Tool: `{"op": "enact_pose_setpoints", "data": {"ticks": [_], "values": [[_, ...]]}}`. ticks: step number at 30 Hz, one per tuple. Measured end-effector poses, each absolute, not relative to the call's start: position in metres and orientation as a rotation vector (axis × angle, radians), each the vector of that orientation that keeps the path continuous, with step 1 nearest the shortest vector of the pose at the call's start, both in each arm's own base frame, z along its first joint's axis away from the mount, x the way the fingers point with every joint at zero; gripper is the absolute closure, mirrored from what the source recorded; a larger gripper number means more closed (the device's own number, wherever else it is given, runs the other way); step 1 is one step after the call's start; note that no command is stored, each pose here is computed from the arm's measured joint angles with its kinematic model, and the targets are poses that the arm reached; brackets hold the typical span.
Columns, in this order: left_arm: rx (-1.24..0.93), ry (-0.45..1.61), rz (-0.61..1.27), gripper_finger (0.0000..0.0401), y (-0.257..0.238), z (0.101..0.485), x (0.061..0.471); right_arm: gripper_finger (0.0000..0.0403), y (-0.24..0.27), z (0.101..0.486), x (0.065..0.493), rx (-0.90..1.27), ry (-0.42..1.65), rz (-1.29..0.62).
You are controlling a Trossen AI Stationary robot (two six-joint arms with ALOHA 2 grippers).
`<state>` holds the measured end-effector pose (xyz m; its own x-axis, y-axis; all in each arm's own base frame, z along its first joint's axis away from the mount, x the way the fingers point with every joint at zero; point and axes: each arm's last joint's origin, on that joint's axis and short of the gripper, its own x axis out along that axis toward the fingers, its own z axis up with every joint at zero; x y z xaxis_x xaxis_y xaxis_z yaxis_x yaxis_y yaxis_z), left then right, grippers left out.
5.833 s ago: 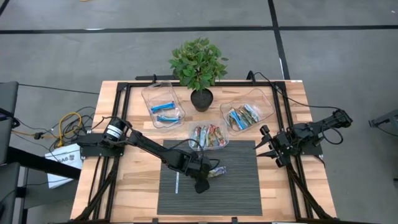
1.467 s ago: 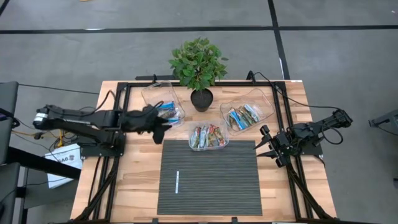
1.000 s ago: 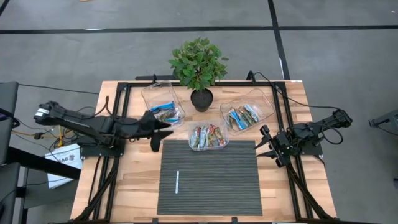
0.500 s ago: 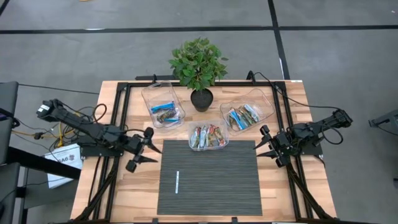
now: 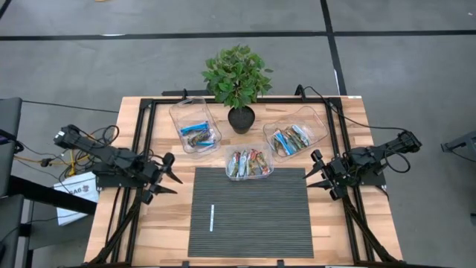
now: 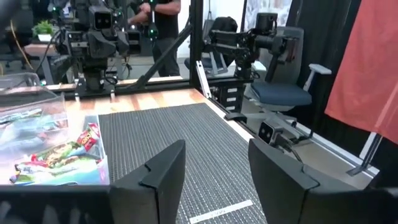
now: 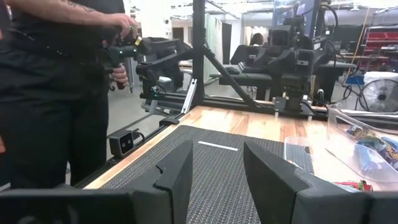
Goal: Pick and place Granola Bars by type
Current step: Return to Home Position
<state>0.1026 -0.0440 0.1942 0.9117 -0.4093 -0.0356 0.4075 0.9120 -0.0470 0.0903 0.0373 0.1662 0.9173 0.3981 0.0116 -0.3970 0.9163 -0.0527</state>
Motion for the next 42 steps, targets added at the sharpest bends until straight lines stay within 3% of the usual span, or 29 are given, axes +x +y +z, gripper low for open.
{"op": "enact_pose_setpoints", "data": {"ticks": [13,24,31,42], "values": [[-0.045,-0.091,-0.472,0.0232,-0.038,0.188,0.085,0.0270,0.037,0.166,0.090,-0.050,-0.022,0.409],[0.012,-0.299,-0.400,0.0232,-0.037,0.193,0.086,0.0270,0.037,0.166,0.090,-0.050,-0.022,0.409],[0.040,-0.280,-0.314,0.0232,-0.033,0.192,0.088,0.0269,0.037,0.166,0.090,-0.050,-0.022,0.409],[0.054,-0.056,-0.295,0.0232,-0.032,0.170,0.092,0.0270,0.037,0.166,0.090,-0.050,-0.022,0.409]]}}
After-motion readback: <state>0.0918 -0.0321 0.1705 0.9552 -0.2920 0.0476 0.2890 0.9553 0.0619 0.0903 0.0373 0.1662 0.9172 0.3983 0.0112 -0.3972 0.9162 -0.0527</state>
